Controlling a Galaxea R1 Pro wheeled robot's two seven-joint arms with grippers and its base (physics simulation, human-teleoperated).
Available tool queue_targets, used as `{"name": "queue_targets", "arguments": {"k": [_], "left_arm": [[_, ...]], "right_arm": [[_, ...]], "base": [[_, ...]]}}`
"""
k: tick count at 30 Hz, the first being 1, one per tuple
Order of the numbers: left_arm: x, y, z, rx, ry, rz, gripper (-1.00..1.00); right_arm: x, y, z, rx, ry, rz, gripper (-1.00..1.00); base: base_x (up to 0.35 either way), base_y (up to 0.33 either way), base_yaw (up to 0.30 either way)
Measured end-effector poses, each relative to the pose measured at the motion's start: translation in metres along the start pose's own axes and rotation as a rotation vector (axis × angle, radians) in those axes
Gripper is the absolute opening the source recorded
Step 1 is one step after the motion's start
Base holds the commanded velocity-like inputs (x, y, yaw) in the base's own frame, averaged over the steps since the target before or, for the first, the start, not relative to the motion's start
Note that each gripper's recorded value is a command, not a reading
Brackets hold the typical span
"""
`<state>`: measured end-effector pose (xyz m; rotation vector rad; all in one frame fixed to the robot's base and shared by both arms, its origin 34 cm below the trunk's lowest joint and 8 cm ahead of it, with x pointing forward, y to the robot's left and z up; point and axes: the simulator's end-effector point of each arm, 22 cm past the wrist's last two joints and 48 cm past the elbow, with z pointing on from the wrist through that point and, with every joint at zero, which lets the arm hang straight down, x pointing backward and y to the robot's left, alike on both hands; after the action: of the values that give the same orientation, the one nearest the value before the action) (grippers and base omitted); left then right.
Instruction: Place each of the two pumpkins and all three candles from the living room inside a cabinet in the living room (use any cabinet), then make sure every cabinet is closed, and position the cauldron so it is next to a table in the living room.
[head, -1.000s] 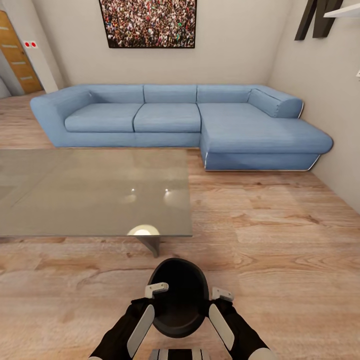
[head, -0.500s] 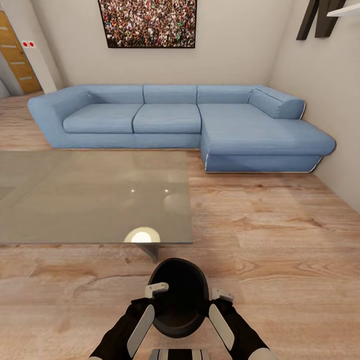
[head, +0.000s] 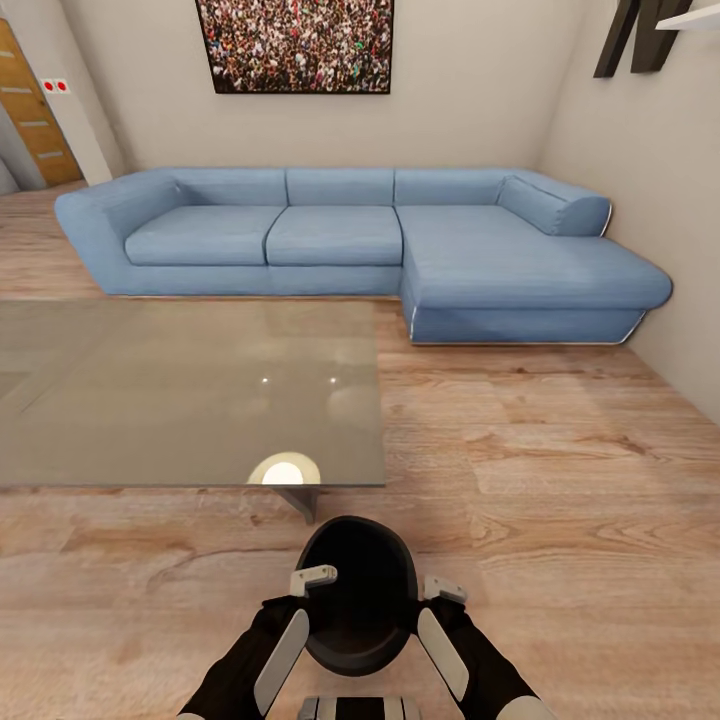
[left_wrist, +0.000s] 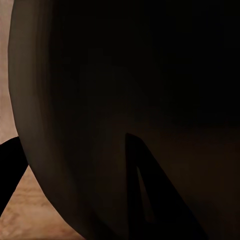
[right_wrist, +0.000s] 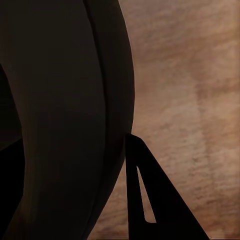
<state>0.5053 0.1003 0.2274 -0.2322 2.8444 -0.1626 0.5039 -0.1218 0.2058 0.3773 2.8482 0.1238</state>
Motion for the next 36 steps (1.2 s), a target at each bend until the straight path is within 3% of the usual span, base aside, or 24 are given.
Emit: {"name": "queue_targets", "arguments": {"k": [22, 23, 24, 36], "left_arm": [[0.0035, 0.0011, 0.0049, -0.002, 0.016, -0.002, -1.0], [0.0035, 0.0011, 0.0049, -0.002, 0.016, -0.001, -1.0], [0.0029, 0.003, 0.0048, 0.0, 0.02, -0.005, -1.0], [0.0029, 0.0032, 0.0048, 0.001, 0.02, -0.006, -1.0]], "right_arm": [[0.0038, -0.0014, 0.0049, 0.007, 0.016, 0.004, -1.0], [0.0037, -0.0013, 0.0049, 0.007, 0.016, 0.004, 1.0], [0.0075, 0.0032, 0.0083, -0.034, 0.019, 0.017, 1.0], [0.0077, 0.0035, 0.0084, -0.036, 0.021, 0.021, 1.0]], "base": [[0.0, 0.0, 0.0], [0.0, 0.0, 0.0], [0.0, 0.0, 0.0], [0.0, 0.0, 0.0]]}}
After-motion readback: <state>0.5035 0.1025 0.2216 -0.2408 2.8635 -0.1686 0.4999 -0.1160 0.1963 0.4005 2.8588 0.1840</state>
